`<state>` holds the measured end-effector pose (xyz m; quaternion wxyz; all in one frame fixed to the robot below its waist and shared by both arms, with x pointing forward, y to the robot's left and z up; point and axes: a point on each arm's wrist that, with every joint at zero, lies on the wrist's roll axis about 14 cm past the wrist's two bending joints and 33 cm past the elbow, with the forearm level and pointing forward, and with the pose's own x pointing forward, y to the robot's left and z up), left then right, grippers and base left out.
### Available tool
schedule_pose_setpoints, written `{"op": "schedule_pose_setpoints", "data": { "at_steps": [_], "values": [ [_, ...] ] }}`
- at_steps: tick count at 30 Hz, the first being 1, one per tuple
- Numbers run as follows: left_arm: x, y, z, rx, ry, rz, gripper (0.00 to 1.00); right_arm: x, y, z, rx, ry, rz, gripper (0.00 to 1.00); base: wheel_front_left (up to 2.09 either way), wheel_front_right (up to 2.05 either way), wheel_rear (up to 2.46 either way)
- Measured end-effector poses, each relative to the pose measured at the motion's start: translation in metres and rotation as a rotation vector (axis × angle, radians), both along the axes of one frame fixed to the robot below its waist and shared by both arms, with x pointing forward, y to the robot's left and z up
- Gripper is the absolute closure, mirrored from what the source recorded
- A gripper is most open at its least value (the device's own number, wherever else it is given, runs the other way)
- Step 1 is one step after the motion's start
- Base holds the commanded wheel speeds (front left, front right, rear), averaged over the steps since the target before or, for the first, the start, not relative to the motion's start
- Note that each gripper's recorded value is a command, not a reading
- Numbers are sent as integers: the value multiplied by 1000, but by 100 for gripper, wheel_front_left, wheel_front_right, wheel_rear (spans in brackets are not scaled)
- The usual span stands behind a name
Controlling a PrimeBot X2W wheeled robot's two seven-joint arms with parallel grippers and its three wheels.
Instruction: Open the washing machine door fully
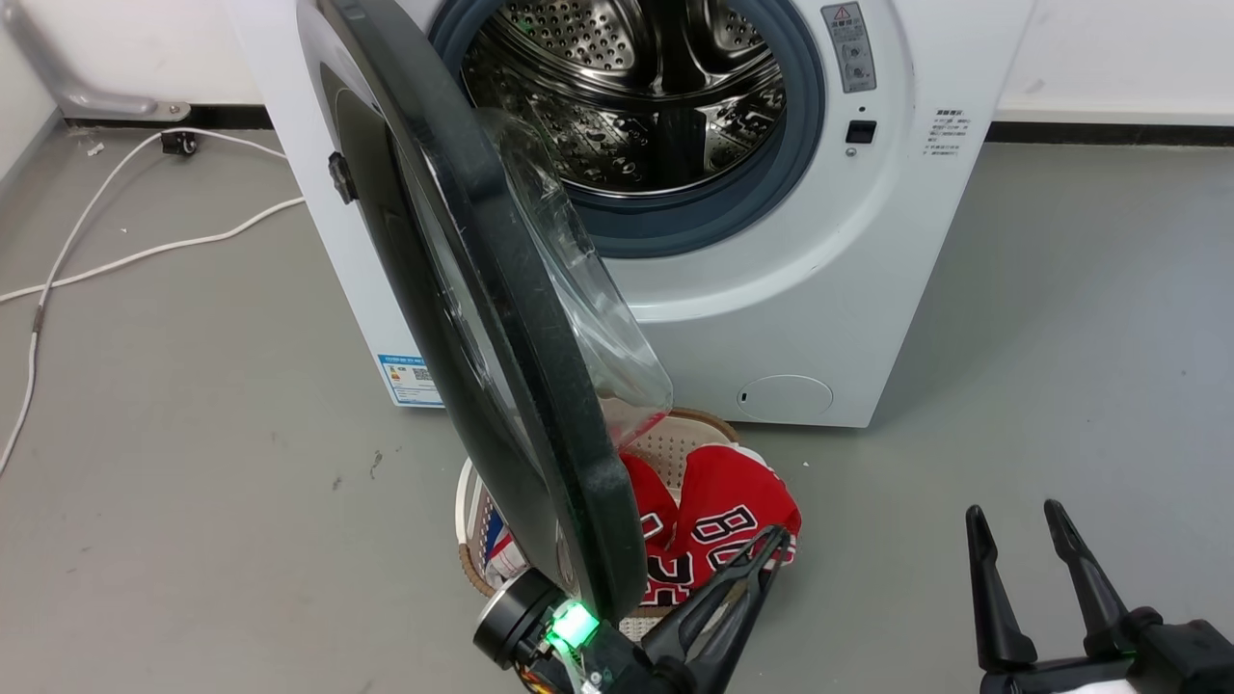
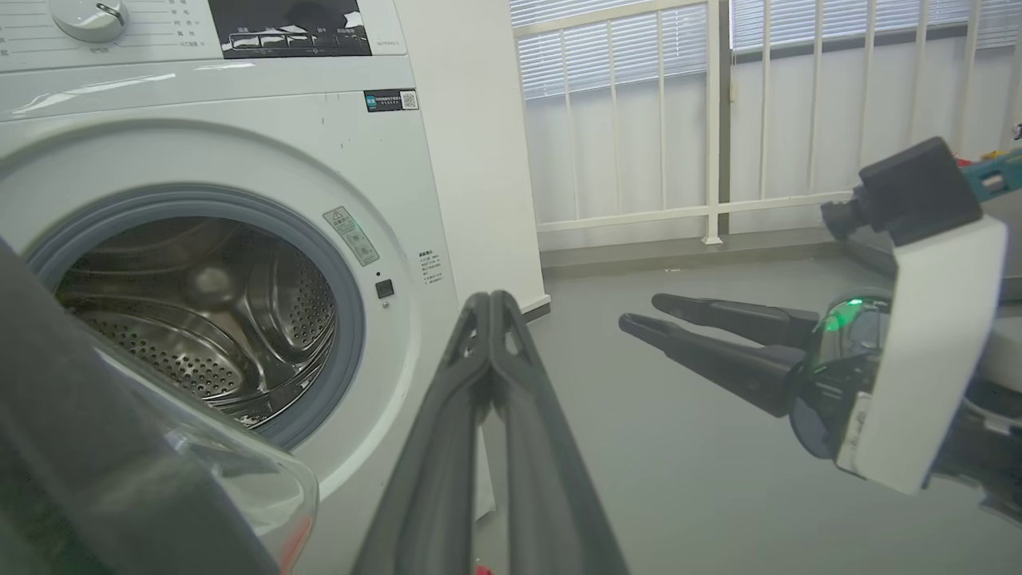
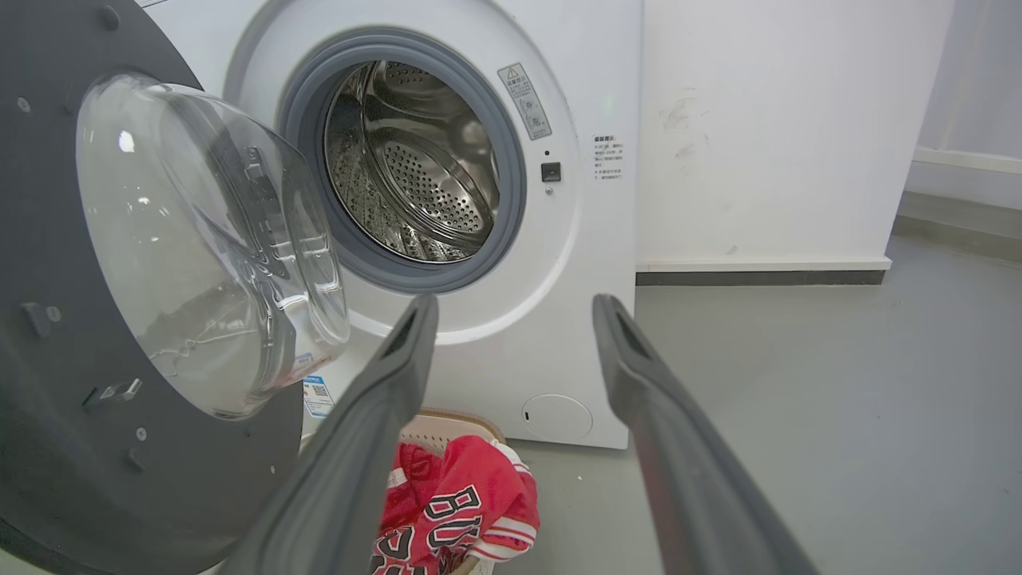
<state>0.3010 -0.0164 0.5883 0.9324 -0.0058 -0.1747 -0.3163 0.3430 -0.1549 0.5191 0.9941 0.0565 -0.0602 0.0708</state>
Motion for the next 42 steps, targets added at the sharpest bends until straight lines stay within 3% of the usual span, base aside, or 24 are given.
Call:
{"op": "schedule_pose_setpoints", "data": {
  "at_steps": [19,30,42],
  "values": [
    [43,42,-45,27,150,163,100,11,7,-13,-6,39,19,0,0,0,0],
    [39,64,-47,20,158,237,100,16,23,-14,-1,41,71,0,0,0,0],
    [29,115,-52,16,175,414,100,28,52,-20,10,59,161,0,0,0,0]
  ]
}}
